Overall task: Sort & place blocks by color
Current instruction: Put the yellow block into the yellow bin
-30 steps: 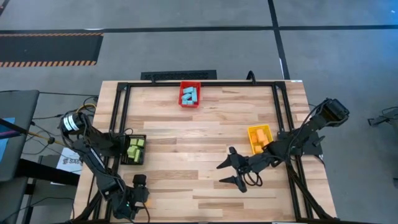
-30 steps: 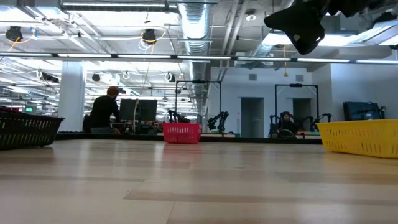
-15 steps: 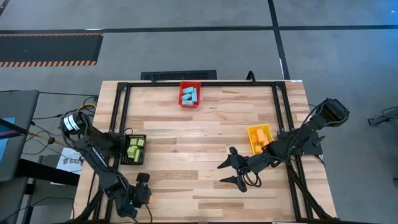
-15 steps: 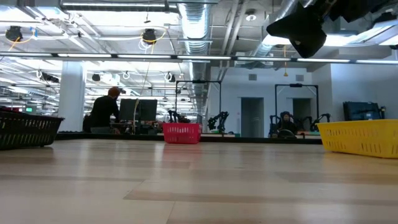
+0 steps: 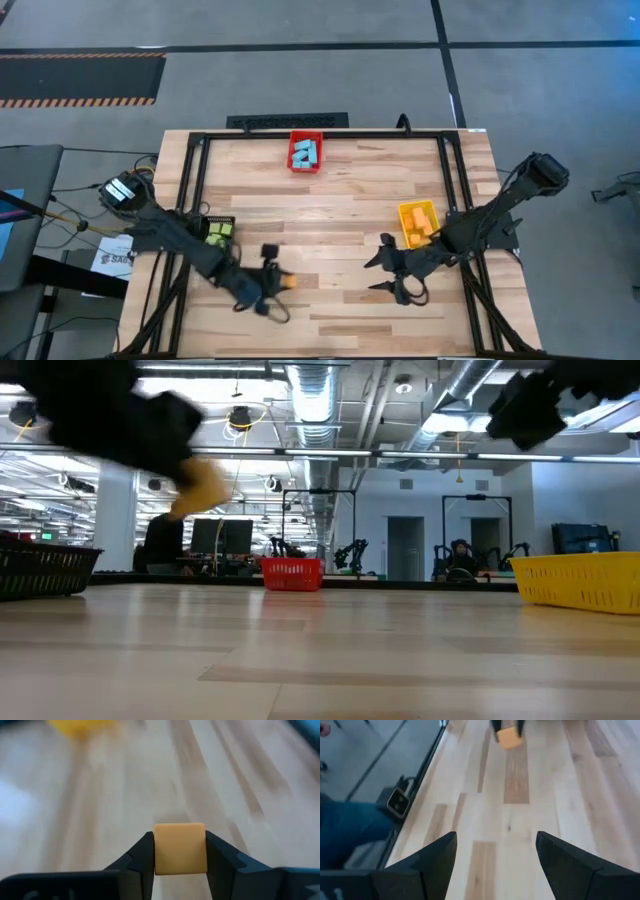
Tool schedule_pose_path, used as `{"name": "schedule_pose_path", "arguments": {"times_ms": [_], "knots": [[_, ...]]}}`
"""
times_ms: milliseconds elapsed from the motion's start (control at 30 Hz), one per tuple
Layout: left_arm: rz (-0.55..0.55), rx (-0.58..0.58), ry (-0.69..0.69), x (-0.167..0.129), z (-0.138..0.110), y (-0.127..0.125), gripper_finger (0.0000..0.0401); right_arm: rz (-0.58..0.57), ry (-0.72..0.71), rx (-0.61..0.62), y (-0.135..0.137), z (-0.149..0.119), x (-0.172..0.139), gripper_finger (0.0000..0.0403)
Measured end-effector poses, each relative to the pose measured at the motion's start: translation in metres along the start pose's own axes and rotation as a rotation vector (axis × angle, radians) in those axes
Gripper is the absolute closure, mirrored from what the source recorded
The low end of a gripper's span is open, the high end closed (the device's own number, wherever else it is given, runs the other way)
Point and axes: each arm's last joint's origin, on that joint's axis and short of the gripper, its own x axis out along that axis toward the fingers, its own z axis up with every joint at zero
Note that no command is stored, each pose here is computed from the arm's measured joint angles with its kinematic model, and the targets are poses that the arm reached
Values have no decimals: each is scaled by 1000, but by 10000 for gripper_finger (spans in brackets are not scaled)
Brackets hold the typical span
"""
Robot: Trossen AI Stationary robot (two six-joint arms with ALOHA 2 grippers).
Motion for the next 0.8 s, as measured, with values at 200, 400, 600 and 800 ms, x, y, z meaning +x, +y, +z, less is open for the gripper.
{"name": "schedule_pose_path", "arguments": {"times_ms": [200,400,600,800], "knots": [[-24,-161,-287,26,39,53,297,-160,-77,-225,1,7,-40,107],[-75,-445,-529,46,51,92,297,-302,-144,-372,-1,12,-59,107],[-130,-704,-742,58,55,121,297,-433,-105,-413,-18,16,-47,107],[-128,-760,-754,61,53,130,297,-469,-94,-590,-23,21,-33,107]]}}
